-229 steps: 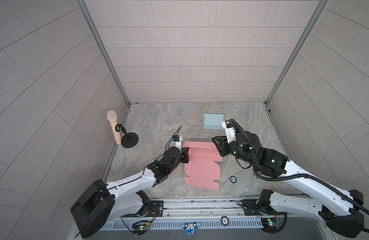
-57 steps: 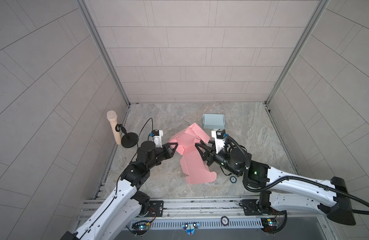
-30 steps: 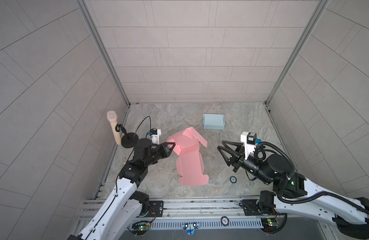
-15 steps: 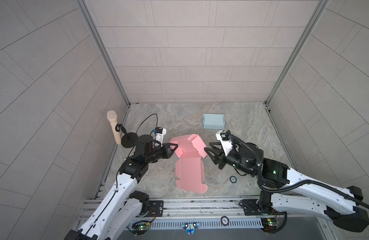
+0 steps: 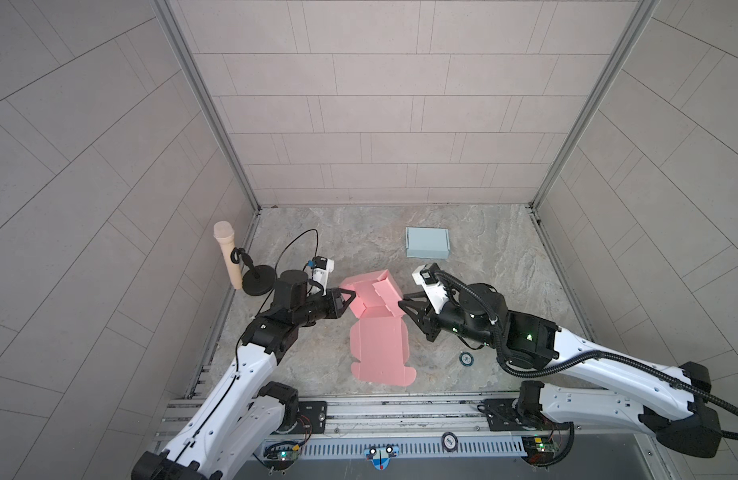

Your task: Fold the paper box

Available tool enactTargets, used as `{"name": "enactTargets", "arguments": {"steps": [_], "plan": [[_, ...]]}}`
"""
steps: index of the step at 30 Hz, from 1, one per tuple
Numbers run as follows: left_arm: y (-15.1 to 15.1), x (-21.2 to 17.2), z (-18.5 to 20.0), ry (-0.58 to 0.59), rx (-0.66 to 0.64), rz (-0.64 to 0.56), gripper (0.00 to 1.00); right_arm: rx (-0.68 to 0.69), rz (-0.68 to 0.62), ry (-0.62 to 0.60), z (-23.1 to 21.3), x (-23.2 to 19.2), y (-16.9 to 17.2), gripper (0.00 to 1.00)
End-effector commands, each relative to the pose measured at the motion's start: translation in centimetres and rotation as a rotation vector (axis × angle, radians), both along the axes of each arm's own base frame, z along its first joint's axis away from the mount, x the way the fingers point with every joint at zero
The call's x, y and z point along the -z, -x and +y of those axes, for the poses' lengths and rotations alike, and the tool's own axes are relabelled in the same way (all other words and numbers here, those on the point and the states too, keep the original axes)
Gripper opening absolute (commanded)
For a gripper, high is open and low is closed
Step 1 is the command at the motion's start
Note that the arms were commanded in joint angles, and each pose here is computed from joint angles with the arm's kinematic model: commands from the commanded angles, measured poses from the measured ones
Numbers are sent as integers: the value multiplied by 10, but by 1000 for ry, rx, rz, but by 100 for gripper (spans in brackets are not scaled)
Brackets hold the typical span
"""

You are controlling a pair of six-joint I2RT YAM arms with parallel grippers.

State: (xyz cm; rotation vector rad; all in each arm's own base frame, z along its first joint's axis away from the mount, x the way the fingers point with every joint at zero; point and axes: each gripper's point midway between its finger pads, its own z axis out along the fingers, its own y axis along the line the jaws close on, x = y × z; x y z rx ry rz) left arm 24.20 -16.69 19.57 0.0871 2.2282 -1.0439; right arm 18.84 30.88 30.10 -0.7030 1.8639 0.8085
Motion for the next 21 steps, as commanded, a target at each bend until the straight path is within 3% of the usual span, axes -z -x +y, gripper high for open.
{"name": "enactTargets", "arguments": {"steps": [1, 11, 21], "plan": [[1, 5, -1, -7, 20, -9, 10, -8, 15, 20, 7, -3, -3, 23], [-3, 33, 4, -67, 0, 40, 10, 96, 82, 237, 21, 34, -24, 30], [-6, 42, 8, -87, -25, 57, 10, 265, 35, 453, 25, 49, -37, 34]]}}
